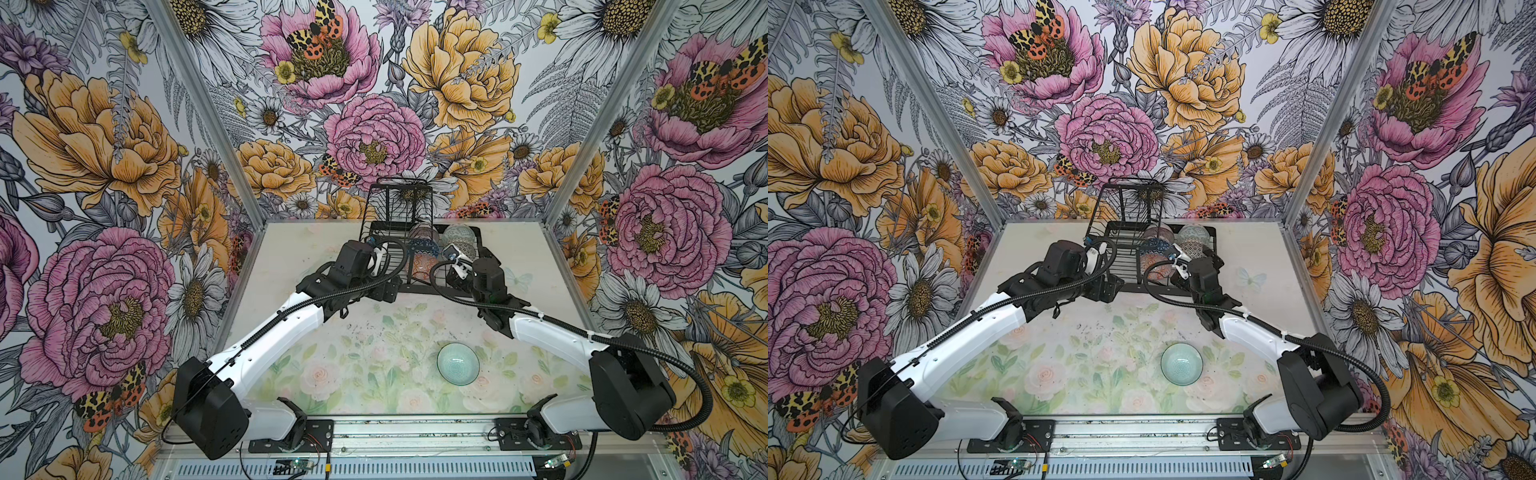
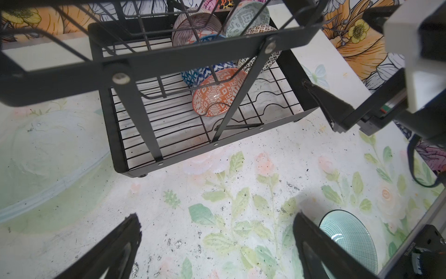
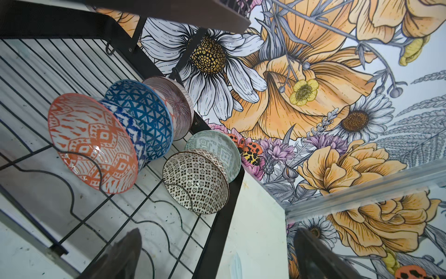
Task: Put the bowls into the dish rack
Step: 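Move the left gripper down over the pale green bowl while the right gripper rises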
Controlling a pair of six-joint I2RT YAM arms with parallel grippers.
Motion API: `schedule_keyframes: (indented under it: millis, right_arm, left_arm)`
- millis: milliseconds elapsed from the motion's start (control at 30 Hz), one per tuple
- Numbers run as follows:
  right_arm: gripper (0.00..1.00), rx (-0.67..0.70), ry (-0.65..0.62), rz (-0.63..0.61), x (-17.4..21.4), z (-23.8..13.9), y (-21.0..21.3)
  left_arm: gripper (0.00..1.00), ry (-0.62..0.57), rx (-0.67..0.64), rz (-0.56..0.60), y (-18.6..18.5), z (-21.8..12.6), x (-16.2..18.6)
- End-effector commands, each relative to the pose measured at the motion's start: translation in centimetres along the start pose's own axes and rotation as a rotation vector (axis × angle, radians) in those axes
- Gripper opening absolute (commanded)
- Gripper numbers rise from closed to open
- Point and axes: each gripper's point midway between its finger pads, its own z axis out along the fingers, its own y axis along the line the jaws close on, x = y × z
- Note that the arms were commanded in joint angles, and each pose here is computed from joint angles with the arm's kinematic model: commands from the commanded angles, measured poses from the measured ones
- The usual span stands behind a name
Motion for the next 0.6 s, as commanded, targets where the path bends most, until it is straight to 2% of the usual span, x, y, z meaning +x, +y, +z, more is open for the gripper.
schedule_keyframes:
  millis: [0,167,300,433,567]
  right_arm:
    - [1.0,-0.006,0.072,0.18,0.1,-0.8,-2.1]
    - [1.0,-0.018,0.144,0.333,-0.2,-0.9,-4.2]
    - [1.0,-0.127,0.21,0.467,0.0,-0.4,-4.1]
    - [0.99,-0.188,0.252,0.516,0.1,0.1,-3.7]
    - [1.0,-0.194,0.277,0.526,0.4,0.7,-3.6]
  left_arm:
    - [0.99,0.019,0.021,0.063,-1.2,-0.3,1.1]
    - [0.99,0.062,0.054,0.107,-3.0,-0.2,2.9]
    - [0.99,0.117,0.077,0.096,-4.2,0.4,4.9]
    - [0.99,0.183,0.096,0.064,-5.6,1.6,7.1]
    - [0.99,0.259,0.127,0.07,-7.9,3.1,9.3]
